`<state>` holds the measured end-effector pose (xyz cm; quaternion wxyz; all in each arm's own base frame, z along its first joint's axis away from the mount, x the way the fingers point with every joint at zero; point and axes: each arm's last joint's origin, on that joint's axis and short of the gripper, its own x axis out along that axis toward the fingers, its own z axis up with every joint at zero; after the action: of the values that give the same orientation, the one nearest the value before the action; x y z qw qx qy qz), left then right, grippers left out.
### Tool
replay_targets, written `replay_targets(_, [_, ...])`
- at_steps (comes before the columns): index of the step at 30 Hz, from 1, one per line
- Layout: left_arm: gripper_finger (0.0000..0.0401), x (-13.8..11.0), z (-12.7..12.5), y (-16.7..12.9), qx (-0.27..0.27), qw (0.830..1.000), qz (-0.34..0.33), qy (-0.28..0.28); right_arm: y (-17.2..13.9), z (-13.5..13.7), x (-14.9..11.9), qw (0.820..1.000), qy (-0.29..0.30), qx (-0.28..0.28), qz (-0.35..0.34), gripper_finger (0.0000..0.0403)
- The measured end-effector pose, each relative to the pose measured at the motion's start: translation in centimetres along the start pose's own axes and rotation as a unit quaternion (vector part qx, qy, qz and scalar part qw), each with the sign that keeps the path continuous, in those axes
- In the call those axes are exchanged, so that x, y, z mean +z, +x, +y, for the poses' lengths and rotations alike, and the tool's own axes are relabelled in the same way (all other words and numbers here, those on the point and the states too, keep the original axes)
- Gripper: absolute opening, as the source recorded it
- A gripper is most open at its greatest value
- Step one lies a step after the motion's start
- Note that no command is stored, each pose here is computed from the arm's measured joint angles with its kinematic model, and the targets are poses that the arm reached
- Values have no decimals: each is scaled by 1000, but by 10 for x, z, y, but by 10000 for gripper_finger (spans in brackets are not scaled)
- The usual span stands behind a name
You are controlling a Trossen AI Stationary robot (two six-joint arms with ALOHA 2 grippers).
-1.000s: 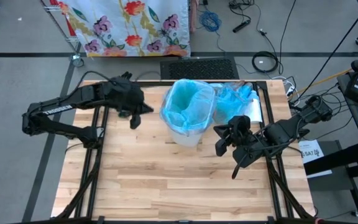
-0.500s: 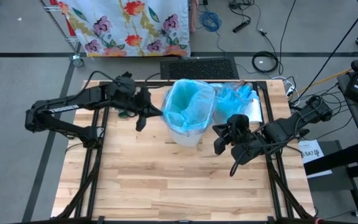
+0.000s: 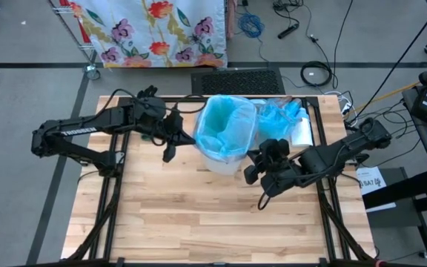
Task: Place trash/remove bag and relplace
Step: Insert the new blue trash bag into the trash bin
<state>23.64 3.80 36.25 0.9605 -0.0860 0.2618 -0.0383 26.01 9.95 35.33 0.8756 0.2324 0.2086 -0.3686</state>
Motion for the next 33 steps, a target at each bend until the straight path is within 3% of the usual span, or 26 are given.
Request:
replay_targets(13, [0,-5,0,1,1,1000,21,-5,23,11,-15,999,-24,-33,7,0])
replay_targets(33, [0,-42,7,21,5,996,76,-37,36,24,-38,998,-36,-42,24,0])
